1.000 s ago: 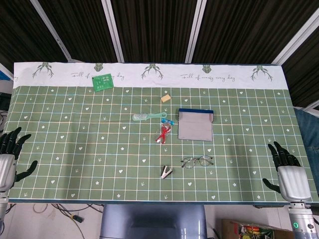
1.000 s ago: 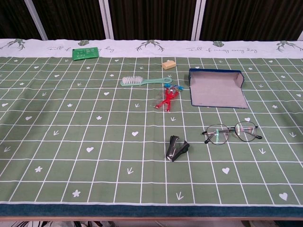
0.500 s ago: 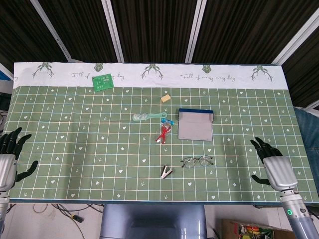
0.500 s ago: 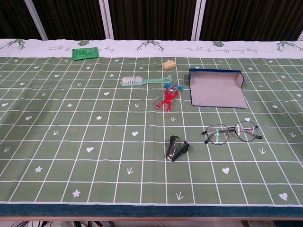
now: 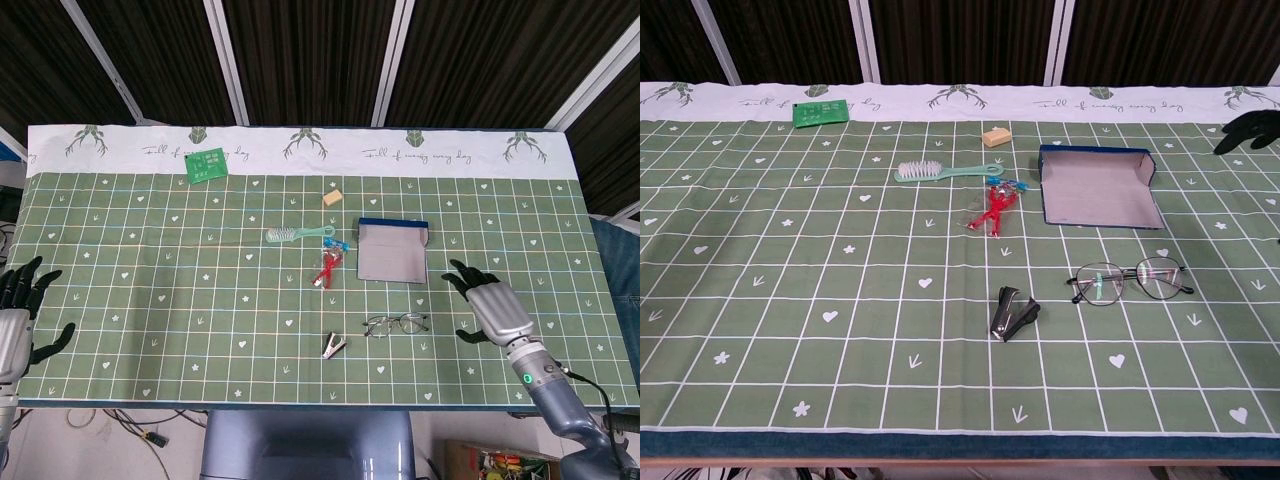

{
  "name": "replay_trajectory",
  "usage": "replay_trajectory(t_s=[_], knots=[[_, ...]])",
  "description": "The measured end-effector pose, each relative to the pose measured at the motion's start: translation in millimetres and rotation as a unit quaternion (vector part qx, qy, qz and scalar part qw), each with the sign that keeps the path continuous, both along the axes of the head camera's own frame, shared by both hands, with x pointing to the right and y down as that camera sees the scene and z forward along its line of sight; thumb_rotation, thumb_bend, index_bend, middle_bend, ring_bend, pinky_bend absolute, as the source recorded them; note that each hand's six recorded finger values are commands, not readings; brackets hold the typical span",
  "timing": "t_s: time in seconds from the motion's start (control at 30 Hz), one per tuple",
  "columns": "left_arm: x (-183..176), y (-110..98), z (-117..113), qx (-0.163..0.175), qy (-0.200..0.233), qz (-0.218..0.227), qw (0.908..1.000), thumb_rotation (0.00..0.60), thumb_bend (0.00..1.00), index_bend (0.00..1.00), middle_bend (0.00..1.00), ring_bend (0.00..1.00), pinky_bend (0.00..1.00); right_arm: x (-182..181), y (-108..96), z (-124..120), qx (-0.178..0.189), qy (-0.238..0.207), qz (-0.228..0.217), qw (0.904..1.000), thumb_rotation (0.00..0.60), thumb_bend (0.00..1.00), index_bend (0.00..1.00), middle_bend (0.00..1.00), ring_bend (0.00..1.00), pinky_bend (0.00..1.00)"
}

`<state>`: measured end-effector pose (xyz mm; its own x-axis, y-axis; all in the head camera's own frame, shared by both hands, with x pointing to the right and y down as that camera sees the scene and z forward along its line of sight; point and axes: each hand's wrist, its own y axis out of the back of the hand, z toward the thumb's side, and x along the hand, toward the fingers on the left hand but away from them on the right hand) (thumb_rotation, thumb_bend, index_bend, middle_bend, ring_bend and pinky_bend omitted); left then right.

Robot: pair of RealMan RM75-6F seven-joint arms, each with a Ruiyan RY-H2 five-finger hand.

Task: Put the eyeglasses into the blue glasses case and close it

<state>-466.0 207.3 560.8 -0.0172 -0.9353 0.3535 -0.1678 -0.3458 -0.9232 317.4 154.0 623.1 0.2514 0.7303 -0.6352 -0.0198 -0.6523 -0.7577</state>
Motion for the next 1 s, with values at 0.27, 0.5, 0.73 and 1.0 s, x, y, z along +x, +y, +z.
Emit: replay_trajectory(t_s=[0.27,0.5,0.73,1.0], knots=[[-1.0,-0.7,0.5,-0.002,0.001,-0.004,1.0000,0.600,0.27,0.16,0.00,0.00,0.00,-37.0,7.4,21.3,-0.018,0.002,-0.014,0.9997,0.600,0.22,0.27,0.08,0.15,0.25],[-1.1,-0.8,1.2,-0.005,0.001,-0.005,1.0000,0.600,0.27,0.16,0.00,0.00,0.00,-59.4,11.1,34.3,-0.023,0.011,-0.016,0.9995,0.600,0.23,0.31,0.08,0.15,0.25],[-1.4,-0.7,1.7,-0.007,0.000,-0.006,1.0000,0.600,0.27,0.16,0.00,0.00,0.00,-78.4,13.7,49.8,-0.022,0.020,-0.022,0.9993,0.600,0.27,0.33,0.08,0.15,0.25],[-1.8,-0.8,2.0,-0.009,-0.001,-0.008,0.9999,0.600,0.27,0.16,0.00,0.00,0.00,-90.7,13.3,61.1,-0.025,0.027,-0.028,0.9989,0.600,0.35,0.38,0.08,0.15,0.25]])
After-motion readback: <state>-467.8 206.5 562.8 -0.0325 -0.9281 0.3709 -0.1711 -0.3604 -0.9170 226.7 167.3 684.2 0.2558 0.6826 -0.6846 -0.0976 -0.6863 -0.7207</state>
